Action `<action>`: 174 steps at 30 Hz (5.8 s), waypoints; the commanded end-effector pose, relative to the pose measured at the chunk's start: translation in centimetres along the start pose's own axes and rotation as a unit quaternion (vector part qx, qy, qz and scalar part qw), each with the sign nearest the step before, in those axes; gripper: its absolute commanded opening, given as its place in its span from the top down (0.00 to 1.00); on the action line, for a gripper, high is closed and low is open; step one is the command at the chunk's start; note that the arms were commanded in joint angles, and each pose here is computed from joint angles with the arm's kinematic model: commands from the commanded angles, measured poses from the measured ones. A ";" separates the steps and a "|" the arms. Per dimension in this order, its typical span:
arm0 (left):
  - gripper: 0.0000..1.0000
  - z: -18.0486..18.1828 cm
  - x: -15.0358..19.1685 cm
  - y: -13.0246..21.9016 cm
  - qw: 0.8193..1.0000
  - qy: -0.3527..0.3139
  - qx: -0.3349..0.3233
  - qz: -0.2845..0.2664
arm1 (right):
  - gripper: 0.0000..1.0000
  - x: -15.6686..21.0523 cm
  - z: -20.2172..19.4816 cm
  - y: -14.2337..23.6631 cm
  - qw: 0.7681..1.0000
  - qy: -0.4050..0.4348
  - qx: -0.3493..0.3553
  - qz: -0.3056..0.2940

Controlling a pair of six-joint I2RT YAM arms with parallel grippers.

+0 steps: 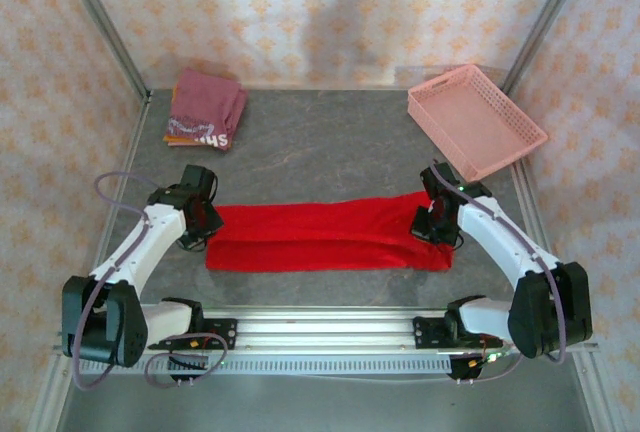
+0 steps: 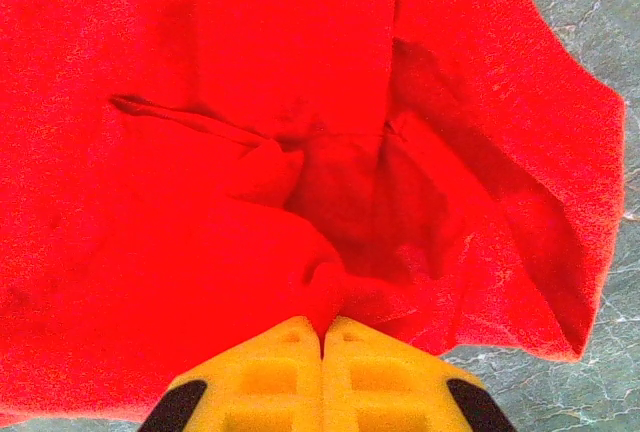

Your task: Fold and stack the t-shirts

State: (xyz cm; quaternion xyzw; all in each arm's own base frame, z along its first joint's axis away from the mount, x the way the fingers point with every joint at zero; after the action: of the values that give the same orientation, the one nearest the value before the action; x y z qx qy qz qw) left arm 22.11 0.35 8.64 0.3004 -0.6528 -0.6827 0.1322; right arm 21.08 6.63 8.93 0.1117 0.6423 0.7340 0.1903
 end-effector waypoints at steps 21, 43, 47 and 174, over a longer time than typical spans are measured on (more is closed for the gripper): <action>1.00 0.9 -0.3 1.9 1.000 -0.010 -0.024 -0.010 | 1.00 -0.5 -1.3 4.5 0.998 -0.011 0.005 -0.066; 0.06 1.4 -1.5 2.6 0.998 0.004 -0.045 -0.044 | 0.37 -2.5 2.7 5.2 0.991 0.047 -0.067 -0.103; 0.08 -2.2 -1.9 2.9 0.998 -0.012 -0.001 -0.055 | 0.37 -2.6 6.2 4.2 0.987 0.081 -0.094 -0.104; 0.80 -5.6 8.1 -6.7 0.999 -0.031 -0.010 0.036 | 0.76 -20.4 22.0 -11.4 0.996 0.069 -0.058 -0.025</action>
State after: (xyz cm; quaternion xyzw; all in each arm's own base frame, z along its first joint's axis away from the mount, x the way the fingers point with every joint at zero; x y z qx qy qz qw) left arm 24.19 -8.13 2.32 0.2845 -0.6705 -0.6801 0.0837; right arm 51.30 17.06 4.24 0.0116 0.6025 0.7661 0.2234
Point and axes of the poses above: each hand's point on the last joint's axis, 136 mm out from that joint toward the fingers, its own y axis back along the fingers, its own z axis along the line the jaws close on, x = y × z, the point moved 1 cm from there along y, back along the fingers, and after that the axes turned 4 degrees about -y, right-handed, at the moved point
